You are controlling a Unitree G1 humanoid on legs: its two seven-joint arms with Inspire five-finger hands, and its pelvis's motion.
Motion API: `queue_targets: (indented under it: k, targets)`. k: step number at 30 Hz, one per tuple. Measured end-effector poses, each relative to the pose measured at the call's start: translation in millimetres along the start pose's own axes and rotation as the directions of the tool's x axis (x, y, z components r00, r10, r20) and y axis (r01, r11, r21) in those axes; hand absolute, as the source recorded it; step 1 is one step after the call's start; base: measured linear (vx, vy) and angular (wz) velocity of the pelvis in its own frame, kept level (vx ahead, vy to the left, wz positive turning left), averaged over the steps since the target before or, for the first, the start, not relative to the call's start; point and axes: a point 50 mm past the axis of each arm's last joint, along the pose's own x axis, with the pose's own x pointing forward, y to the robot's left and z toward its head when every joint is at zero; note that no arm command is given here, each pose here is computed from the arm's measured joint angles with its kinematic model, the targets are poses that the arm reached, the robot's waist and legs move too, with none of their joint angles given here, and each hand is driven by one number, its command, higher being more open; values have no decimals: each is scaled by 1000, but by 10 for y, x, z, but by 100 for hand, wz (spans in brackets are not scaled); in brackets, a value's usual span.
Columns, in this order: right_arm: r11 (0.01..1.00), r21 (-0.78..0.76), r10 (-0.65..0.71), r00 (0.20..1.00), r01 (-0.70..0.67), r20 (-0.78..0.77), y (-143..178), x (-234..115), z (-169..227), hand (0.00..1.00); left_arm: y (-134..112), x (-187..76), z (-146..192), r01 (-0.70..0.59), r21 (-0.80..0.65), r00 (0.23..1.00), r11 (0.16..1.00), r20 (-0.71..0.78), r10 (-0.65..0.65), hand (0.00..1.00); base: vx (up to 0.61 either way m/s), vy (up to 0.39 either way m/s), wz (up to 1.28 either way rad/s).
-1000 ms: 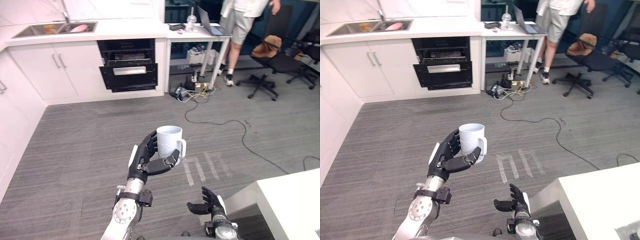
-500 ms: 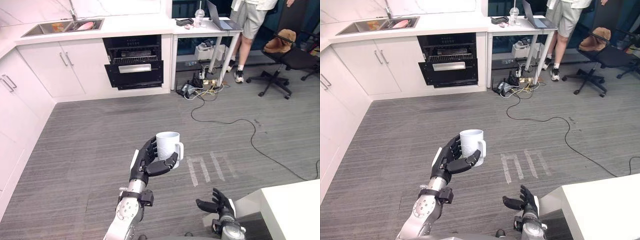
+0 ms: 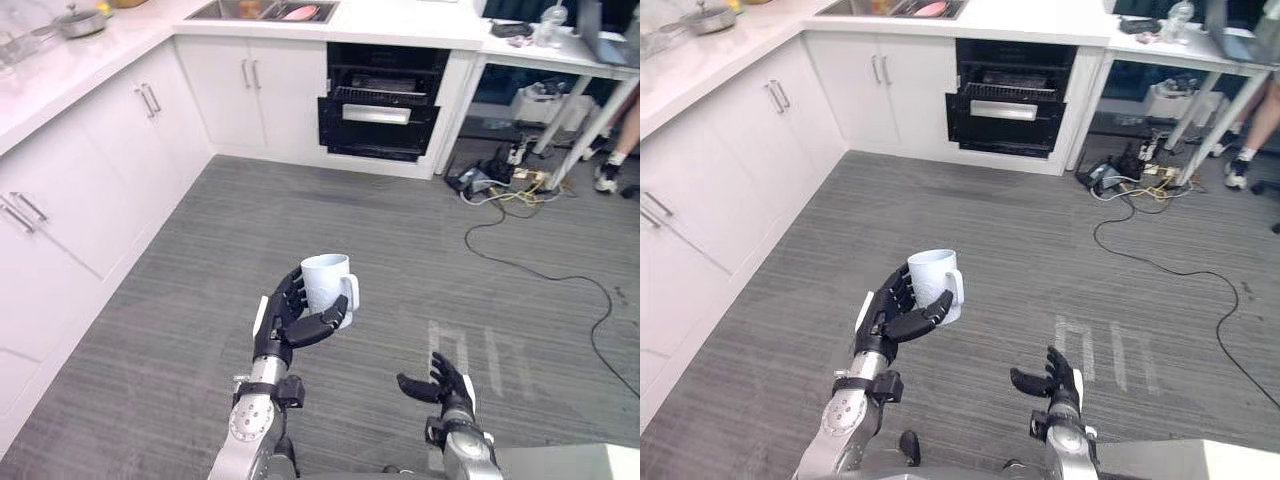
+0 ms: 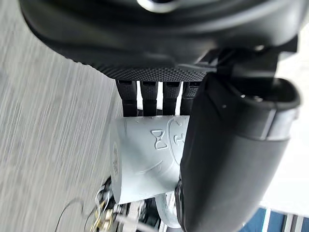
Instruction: Walk over to the sink, pick up the cup, carry it to the dishwasher, place the cup inside the dishwasher, then close the dishwasher door
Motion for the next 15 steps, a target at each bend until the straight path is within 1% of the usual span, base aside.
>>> queue_targets:
  k: [3, 7, 10, 12, 15]
  targets:
    - [1000, 14, 15, 999, -16, 48, 68, 44, 141, 90, 15, 2, 15, -6, 0, 1000, 1000, 7, 6, 30, 122, 157, 11]
    - [1000, 10, 21, 999, -21, 47, 85, 32, 130, 90, 3, -15, 11, -3, -5, 1000, 1000, 5, 4, 30, 206, 201, 16]
    - [1000, 12, 23, 999, -24, 32, 98, 10, 86, 90, -4, -24, 83, 10, 2, 999, 1000, 35, -11, 30, 256, 205, 42]
    - [999, -4, 44, 999, -44, 23, 137, -25, 42, 90, 24, -25, 86, 3, 14, 999, 1000, 35, -4, 30, 261, 89, 47]
    - [997, -13, 75, 997, -75, 23, 188, -42, 34, 90, -3, 0, 111, 11, 13, 999, 1000, 48, -12, 30, 398, 50, 52]
